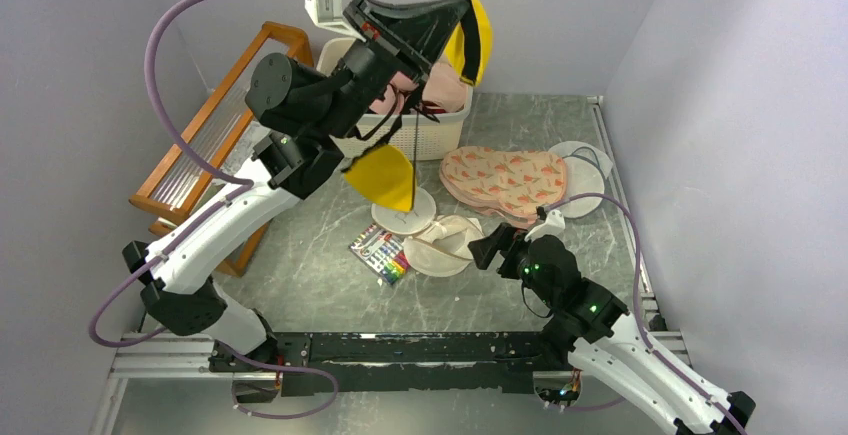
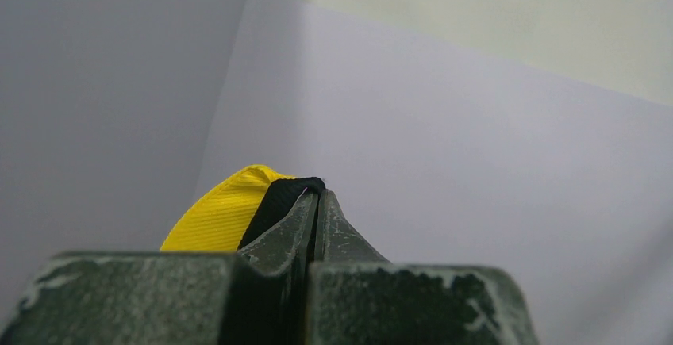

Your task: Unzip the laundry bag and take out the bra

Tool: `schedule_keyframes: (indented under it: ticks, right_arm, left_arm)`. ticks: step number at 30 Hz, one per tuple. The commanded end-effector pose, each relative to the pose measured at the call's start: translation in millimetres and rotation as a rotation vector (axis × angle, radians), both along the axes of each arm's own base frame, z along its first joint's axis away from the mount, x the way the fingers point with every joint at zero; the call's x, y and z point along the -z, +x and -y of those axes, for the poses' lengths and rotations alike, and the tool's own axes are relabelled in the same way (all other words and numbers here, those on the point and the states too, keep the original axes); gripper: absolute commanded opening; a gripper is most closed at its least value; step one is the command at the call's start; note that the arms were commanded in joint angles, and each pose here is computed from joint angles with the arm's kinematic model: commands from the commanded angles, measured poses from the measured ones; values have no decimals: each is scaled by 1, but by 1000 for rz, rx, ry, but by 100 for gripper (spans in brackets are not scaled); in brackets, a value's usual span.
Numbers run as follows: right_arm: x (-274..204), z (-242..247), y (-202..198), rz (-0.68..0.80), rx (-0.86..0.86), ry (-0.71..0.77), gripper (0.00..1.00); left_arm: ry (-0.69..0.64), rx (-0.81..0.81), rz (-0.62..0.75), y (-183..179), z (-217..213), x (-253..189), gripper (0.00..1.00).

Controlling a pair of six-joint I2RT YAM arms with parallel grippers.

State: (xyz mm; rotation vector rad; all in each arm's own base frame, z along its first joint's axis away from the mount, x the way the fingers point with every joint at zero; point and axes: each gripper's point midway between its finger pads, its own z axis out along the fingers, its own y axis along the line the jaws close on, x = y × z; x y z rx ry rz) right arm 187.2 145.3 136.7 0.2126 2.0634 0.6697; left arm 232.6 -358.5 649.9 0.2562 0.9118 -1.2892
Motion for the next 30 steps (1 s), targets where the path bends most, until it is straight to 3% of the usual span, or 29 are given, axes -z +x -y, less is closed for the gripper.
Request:
schedule_keyframes:
  ticks: [1,7,14,24,30]
  right_arm:
    - [-13,-4,-5,29,-51,10,93]
    - [-22,-12,-10,49,-114,26,99]
    - [-28,-15,-8,48,-128,3,100]
    - [-24,-11,-7,38,-104,-6,100]
    - [-16,-8,-1,25,-82,-51,100]
  left_arm:
    - [7,-233,102,29,-24,-31,7]
    - [3,-456,155,96,-50,-50,7]
    - [-16,-593,291,150,-75,-52,7]
    - [-21,-633,185,284,-126,13,7]
    - [24,-544,80,318,-141,72,7]
